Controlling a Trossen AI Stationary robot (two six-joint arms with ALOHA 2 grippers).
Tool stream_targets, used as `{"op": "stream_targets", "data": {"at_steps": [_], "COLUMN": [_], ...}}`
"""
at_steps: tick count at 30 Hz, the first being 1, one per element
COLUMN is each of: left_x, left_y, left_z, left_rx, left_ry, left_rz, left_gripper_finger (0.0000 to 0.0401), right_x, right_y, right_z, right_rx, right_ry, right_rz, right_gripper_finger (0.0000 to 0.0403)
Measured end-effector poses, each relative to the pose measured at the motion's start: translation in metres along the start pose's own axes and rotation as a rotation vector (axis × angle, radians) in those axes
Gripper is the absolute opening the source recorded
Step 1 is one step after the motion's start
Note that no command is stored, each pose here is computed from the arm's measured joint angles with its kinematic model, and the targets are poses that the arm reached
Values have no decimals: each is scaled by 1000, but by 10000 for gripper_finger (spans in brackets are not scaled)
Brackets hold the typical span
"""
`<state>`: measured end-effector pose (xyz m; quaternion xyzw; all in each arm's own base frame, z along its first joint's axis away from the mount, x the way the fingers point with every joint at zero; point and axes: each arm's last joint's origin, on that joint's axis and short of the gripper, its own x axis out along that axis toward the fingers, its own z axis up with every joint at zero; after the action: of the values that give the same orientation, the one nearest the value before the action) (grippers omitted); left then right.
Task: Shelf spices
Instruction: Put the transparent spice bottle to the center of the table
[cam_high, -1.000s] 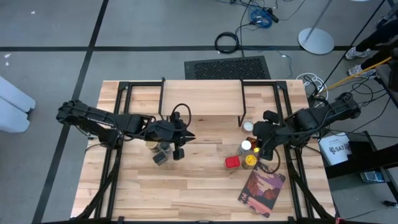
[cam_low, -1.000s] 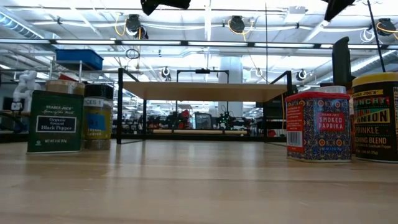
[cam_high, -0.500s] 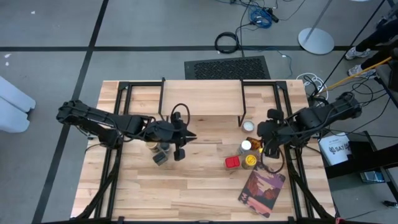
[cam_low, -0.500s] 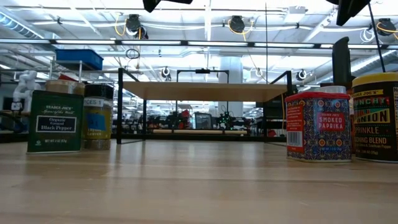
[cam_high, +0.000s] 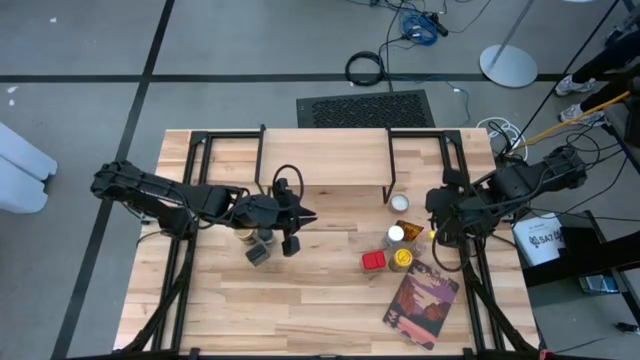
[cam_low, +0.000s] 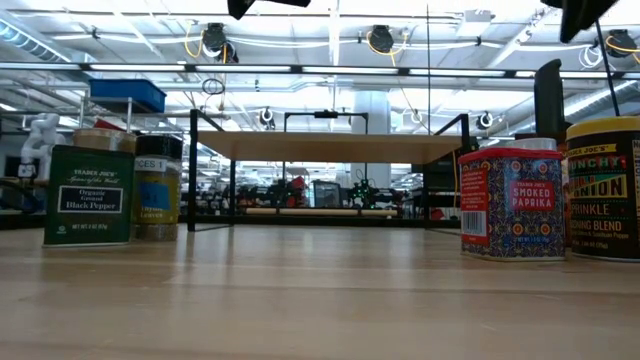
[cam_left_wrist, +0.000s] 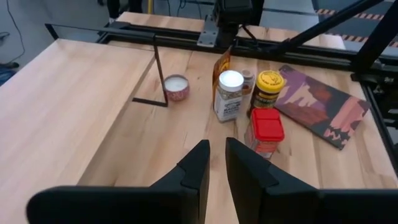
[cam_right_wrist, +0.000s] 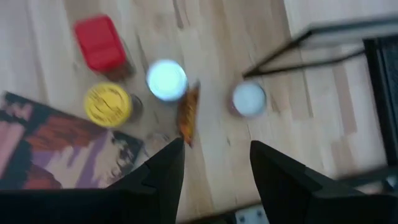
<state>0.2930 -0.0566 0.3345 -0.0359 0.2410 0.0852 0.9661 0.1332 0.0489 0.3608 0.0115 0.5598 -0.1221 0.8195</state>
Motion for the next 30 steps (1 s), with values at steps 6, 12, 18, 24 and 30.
{"op": "stream_targets", "data": {"at_steps": [6, 12, 18, 24, 30], "left_x": [0, 2, 3, 3, 3], "left_y": [0, 0, -1, -1, 0], "left_z": [-3, -7, -6, -6, -6], "left_rx": [10, 6, 4, 5, 12], "left_ry": [26, 41, 34, 31, 27], "left_rz": [2, -30, -33, -26, -9], "left_gripper_finger": [61, 61, 61, 61, 61], "right_x": [-3, -3, -5, -15, -25], "right_y": [-3, -5, -7, -18, -31], "right_z": [-3, -3, -5, -15, -30], "right_rx": [31, 7, -50, -22, 51], "right_ry": [-6, -35, -44, -94, -161], "right_rz": [-2, -41, -36, -7, 26], "right_gripper_finger": [171, 171, 169, 153, 146]}}
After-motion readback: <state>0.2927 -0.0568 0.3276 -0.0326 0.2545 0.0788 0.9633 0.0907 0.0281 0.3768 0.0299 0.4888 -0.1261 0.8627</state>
